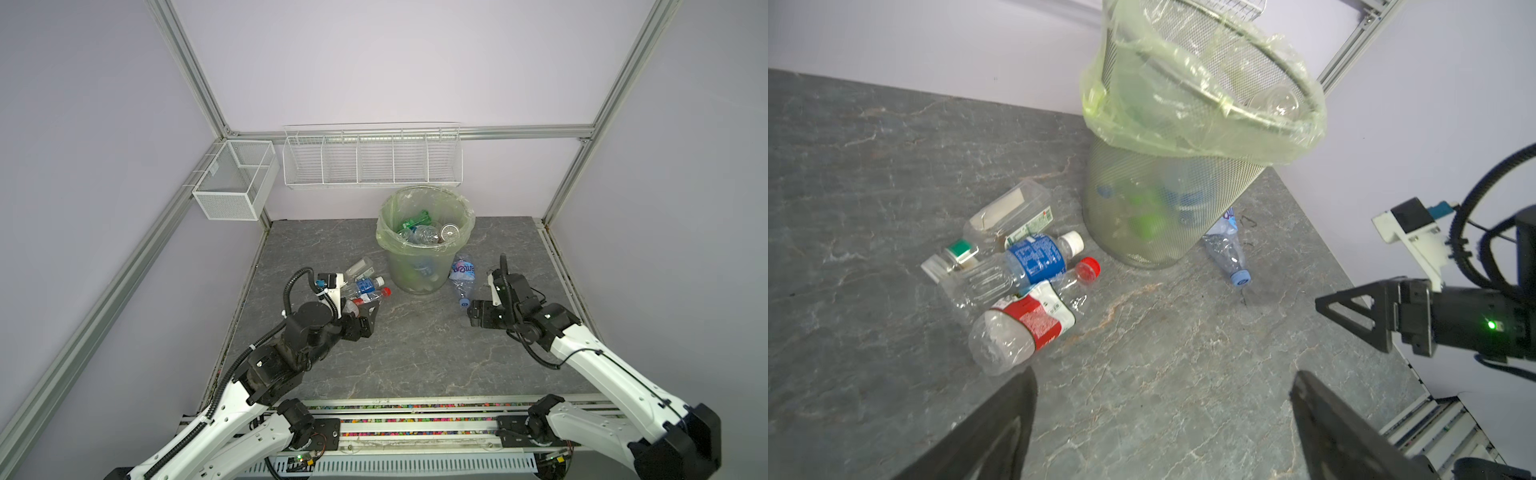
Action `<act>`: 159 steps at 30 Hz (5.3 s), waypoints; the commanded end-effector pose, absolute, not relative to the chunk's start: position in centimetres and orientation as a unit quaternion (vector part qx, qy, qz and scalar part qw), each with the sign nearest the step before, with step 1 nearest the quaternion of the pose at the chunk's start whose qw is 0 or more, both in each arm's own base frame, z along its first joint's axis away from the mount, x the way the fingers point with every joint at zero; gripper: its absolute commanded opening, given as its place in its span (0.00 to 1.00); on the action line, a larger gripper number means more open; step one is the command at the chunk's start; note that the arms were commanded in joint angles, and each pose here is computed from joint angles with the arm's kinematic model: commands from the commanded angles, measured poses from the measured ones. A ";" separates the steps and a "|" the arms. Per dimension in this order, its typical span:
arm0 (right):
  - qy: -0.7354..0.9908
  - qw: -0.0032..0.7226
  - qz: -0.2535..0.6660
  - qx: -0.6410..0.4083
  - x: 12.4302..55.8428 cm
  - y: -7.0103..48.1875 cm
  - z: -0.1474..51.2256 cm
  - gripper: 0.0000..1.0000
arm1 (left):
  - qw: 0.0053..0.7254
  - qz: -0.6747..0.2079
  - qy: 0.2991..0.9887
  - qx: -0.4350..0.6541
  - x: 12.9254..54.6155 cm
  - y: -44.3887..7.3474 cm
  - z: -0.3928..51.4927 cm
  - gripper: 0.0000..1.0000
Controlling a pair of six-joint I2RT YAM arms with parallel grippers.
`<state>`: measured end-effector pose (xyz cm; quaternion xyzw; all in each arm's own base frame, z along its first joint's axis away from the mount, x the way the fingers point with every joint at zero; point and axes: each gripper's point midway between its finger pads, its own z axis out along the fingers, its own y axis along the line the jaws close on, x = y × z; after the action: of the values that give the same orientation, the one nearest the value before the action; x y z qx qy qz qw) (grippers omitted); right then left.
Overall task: Throw the plastic bottles in the bin
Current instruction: 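Withdraw the left gripper while lowering the right gripper onto the pink-labelled bottle, then close the right gripper on the pink-labelled bottle and lift it upright, then carry the pink-labelled bottle over the bin with the right gripper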
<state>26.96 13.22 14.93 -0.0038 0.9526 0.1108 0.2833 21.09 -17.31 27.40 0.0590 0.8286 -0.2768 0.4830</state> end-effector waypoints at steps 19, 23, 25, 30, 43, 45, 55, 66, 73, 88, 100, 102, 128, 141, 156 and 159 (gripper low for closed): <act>0.957 0.268 0.113 -0.002 39.2 14.4 8.7 0.89 | 0.457 -0.313 0.832 0.019 18.4 -15.3 23.9 0.91; 0.959 0.258 0.118 0.006 40.5 14.6 7.3 0.90 | 0.457 -0.308 0.834 0.021 18.3 -15.1 23.6 0.91; 0.960 0.253 0.119 0.011 41.1 14.6 6.6 0.90 | 0.457 -0.306 0.835 0.022 18.2 -15.0 23.6 0.91; 0.962 0.243 0.124 0.029 42.3 14.0 5.5 0.92 | 0.456 -0.303 0.836 0.024 18.3 -15.1 23.3 0.91; 0.962 0.234 0.130 0.051 44.0 13.5 4.4 0.94 | 0.452 -0.298 0.840 0.024 18.6 -15.3 22.7 0.90; 0.962 0.230 0.132 0.058 44.2 13.4 4.2 0.95 | 0.451 -0.297 0.841 0.025 18.6 -15.4 22.5 0.90; 0.963 0.220 0.123 0.092 44.4 11.9 3.5 0.92 | 0.450 -0.296 0.842 0.024 18.6 -15.4 22.4 0.89; 0.962 0.222 0.109 0.113 43.2 10.9 4.4 0.67 | 0.451 -0.298 0.841 0.023 18.6 -15.4 22.6 0.87; 0.958 0.236 0.108 0.122 42.4 10.5 6.2 0.54 | 0.452 -0.301 0.839 0.020 18.4 -15.2 22.7 0.87; 0.930 0.323 0.121 0.128 37.6 8.8 15.1 0.51 | 0.449 -0.314 0.837 0.014 18.2 -15.3 22.8 0.85; 0.877 0.457 0.142 0.051 31.1 9.5 28.4 0.54 | 0.446 -0.324 0.834 0.014 18.2 -15.7 23.0 0.84; 0.868 0.473 0.151 0.033 30.2 10.1 30.3 0.54 | 0.447 -0.325 0.834 0.014 18.1 -15.7 23.1 0.84; 0.780 0.543 0.294 -0.099 27.6 18.1 44.6 0.53 | 0.444 -0.332 0.832 0.014 17.2 -15.1 23.1 0.82; 0.802 0.511 0.285 -0.116 35.9 23.5 45.4 0.57 | 0.443 -0.334 0.832 0.012 16.7 -14.4 22.8 0.82; 0.859 0.458 0.201 -0.105 42.3 25.6 40.8 0.88 | 0.450 -0.325 0.832 0.014 16.4 -13.7 23.4 0.82; 0.845 0.489 0.194 -0.098 40.9 24.0 42.2 0.88 | 0.452 -0.319 0.833 0.015 16.5 -13.6 23.4 0.82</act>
<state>42.84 26.12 35.13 -0.1042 0.8934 0.1864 0.3952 16.67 -14.13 23.05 0.0159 0.8326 -0.3260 0.4475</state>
